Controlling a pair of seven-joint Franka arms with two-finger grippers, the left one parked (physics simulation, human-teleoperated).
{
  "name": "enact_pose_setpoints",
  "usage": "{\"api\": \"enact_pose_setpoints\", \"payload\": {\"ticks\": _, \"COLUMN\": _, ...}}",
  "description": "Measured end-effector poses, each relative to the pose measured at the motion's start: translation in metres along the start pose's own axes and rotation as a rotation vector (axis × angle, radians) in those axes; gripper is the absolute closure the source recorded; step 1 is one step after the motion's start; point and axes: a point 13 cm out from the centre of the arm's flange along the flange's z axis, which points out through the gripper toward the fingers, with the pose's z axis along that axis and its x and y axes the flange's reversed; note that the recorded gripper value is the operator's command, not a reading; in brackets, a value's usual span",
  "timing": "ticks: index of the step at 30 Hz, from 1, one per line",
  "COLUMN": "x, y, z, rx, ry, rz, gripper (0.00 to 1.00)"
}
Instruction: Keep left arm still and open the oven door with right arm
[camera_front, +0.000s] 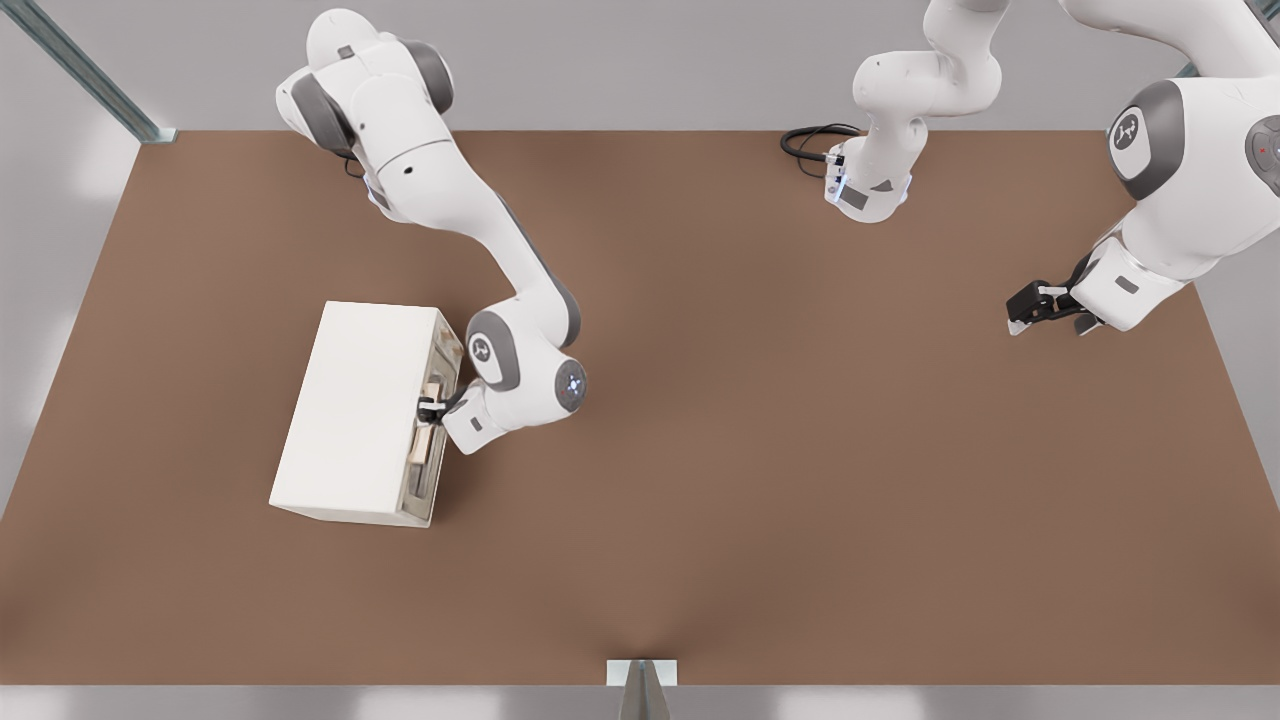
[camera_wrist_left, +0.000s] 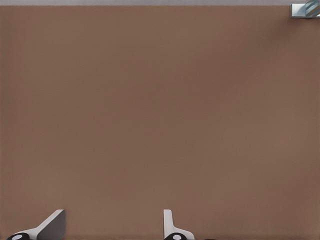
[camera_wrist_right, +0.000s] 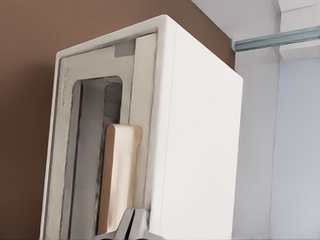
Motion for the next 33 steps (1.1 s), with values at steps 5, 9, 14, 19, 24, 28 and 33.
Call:
{"api": "enact_pose_setpoints", "payload": {"ticks": 5, "x": -0.001, "y": 0.004, "z": 0.004, "rx": 0.006, "ry": 0.000, "rz": 0.059, "gripper": 1.00}}
{"api": "enact_pose_setpoints", "payload": {"ticks": 9, "x": -0.001, "y": 0.005, "z": 0.005, "rx": 0.007, "ry": 0.000, "rz": 0.097, "gripper": 1.00}}
{"api": "enact_pose_setpoints", "payload": {"ticks": 14, "x": -0.001, "y": 0.011, "z": 0.003, "rx": -0.008, "ry": 0.002, "rz": 0.137, "gripper": 1.00}}
{"api": "enact_pose_setpoints", "payload": {"ticks": 19, "x": 0.030, "y": 0.073, "z": -0.139, "rx": -0.343, "ry": -0.015, "rz": 0.190, "gripper": 0.58}}
{"api": "enact_pose_setpoints", "payload": {"ticks": 24, "x": 0.003, "y": -0.006, "z": -0.150, "rx": -0.627, "ry": 0.187, "rz": 0.307, "gripper": 0.00}}
{"api": "enact_pose_setpoints", "payload": {"ticks": 28, "x": 0.001, "y": -0.161, "z": -0.115, "rx": -0.793, "ry": 0.224, "rz": 0.325, "gripper": 0.00}}
{"api": "enact_pose_setpoints", "payload": {"ticks": 33, "x": 0.015, "y": -0.257, "z": -0.055, "rx": -0.867, "ry": 0.177, "rz": 0.258, "gripper": 0.00}}
